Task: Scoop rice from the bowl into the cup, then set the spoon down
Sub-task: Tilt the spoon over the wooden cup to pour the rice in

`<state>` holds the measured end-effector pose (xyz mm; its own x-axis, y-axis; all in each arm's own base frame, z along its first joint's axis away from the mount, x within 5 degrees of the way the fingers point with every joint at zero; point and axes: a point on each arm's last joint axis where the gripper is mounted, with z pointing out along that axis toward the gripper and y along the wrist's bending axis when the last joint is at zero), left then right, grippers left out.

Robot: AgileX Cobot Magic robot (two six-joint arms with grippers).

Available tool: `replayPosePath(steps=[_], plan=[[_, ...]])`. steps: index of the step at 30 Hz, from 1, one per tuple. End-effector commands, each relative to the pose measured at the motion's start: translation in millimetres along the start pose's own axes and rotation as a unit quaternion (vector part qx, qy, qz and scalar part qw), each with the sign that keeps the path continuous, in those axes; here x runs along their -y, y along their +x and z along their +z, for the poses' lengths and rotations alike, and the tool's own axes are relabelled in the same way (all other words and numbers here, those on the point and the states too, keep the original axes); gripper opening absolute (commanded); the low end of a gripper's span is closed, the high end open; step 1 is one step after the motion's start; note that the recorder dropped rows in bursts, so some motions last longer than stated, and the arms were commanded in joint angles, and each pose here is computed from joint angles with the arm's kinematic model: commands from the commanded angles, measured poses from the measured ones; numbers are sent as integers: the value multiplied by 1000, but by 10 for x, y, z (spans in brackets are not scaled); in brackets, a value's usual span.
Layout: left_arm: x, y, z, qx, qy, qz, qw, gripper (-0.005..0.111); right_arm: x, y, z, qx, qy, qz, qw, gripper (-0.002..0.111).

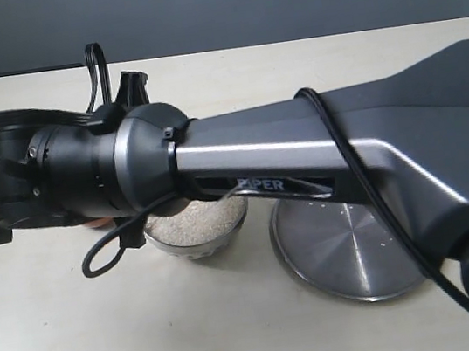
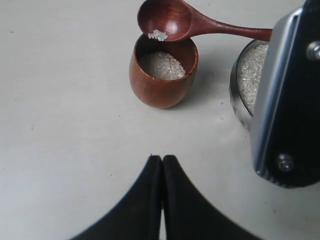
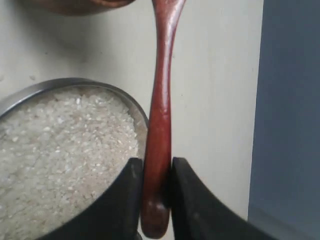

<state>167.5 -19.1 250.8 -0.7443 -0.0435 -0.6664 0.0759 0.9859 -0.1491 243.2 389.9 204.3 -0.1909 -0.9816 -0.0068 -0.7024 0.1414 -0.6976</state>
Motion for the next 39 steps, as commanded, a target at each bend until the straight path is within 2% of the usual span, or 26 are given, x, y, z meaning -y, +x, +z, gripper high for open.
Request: replayPosePath(steps=[1,29,32,34,39], plan=[[3,11,16,0,2,-7,1000,0,34,18,-10,-9,10,-12,1000,-1],[7,6,16,3,4,-12,1000,0,-7,26,-41,-19,4,-36,999,-1],[7,6,16,3,4,-12,1000,0,17,16,-53,-16,24,-37,999,-1],[7,8,16,2,5,-12,1000,0,-19,20,-52,-18,4,-41,999,-1],[9,10,16,1,5,-13,1000,0,-7,6,-73,-14,23,-39,999,-1]])
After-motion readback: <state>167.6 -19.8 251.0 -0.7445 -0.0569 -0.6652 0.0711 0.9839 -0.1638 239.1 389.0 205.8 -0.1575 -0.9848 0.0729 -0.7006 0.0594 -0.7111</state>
